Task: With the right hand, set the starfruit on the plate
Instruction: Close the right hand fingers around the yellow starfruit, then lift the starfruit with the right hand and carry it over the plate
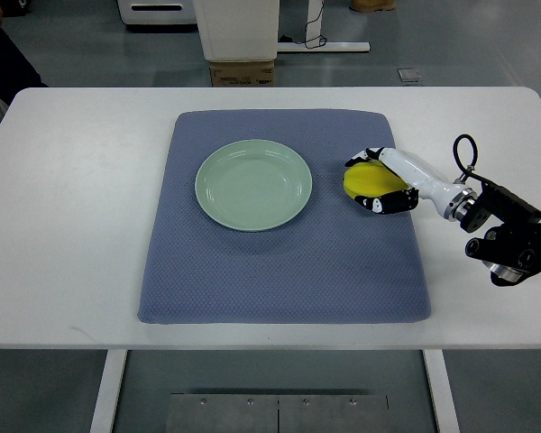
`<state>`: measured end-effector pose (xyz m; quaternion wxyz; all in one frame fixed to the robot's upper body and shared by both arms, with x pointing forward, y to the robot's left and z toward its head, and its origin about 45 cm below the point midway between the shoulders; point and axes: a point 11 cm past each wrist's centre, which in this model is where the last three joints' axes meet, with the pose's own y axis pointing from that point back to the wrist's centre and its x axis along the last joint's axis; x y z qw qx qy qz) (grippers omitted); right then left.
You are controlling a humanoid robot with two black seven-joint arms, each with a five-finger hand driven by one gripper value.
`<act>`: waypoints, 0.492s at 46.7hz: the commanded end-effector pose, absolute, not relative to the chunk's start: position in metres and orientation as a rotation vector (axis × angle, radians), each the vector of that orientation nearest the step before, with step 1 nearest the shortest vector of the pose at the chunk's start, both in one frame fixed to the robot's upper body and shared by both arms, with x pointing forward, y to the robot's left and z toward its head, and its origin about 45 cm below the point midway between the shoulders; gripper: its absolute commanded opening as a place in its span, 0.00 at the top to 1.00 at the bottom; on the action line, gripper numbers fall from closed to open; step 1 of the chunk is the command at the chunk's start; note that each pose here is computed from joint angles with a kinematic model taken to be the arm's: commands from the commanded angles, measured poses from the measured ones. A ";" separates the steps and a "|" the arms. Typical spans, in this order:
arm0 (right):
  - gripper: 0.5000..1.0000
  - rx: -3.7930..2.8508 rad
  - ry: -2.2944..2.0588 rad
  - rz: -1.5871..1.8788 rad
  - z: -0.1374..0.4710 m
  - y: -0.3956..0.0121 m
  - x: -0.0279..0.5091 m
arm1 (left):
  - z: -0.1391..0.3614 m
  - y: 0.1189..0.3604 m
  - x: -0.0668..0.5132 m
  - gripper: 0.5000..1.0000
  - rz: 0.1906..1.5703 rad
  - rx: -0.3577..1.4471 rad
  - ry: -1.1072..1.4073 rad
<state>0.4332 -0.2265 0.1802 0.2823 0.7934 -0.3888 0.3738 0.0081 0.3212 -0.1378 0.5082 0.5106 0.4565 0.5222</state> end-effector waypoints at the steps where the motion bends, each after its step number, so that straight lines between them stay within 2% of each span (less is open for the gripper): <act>1: 1.00 2.132 -1.075 0.977 0.182 -0.226 0.435 | -0.138 0.321 0.008 0.00 1.259 1.230 1.100; 23: 1.00 2.189 -1.171 0.896 0.215 -0.230 0.448 | -0.138 0.321 0.008 0.00 1.259 1.230 1.100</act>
